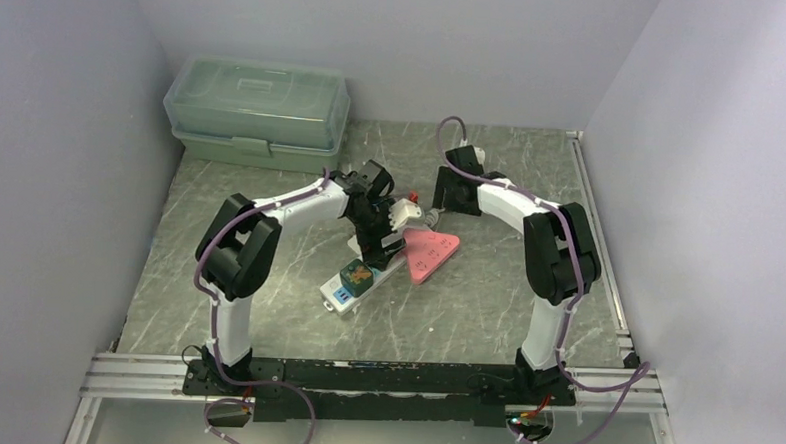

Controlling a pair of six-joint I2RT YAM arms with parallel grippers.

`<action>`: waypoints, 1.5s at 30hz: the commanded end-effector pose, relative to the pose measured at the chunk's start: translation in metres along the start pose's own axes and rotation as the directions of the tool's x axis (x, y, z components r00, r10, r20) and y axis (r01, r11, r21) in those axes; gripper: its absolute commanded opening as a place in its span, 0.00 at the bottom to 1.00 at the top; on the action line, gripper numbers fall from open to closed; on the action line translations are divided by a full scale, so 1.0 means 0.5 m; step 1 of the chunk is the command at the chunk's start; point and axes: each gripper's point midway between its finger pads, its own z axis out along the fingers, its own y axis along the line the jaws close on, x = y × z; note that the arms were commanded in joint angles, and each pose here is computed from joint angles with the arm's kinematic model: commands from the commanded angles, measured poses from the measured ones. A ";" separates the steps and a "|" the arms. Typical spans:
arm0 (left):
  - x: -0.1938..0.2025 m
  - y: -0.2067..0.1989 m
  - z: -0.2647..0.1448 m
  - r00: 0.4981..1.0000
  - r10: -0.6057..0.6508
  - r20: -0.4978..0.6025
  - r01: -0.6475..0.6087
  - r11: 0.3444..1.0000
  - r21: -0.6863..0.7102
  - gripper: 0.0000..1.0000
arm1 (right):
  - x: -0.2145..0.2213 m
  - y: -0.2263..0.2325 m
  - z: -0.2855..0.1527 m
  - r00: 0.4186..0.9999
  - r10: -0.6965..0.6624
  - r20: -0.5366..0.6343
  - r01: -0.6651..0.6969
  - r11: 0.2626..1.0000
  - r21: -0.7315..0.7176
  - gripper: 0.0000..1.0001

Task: Insert the plug
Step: Move the socket to the center of the board, then pick up the plug from the center of the board.

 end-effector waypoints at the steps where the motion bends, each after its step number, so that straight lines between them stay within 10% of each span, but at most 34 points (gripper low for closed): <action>1: 0.005 -0.011 0.019 0.997 0.068 -0.023 -0.068 0.998 0.008 1.00 | 0.010 -0.016 0.009 1.000 0.013 0.028 -0.013 1.000 0.022 0.69; 29: -0.010 -0.124 0.020 0.922 0.374 0.098 -0.387 0.901 0.197 0.88 | 0.225 -0.184 -0.194 0.984 0.173 0.032 -0.176 0.973 0.152 0.48; 45: -0.185 0.051 -0.238 0.935 0.239 0.261 -0.218 0.970 -0.108 1.00 | 0.046 -0.102 -0.329 0.972 0.149 0.181 -0.146 0.989 -0.028 0.65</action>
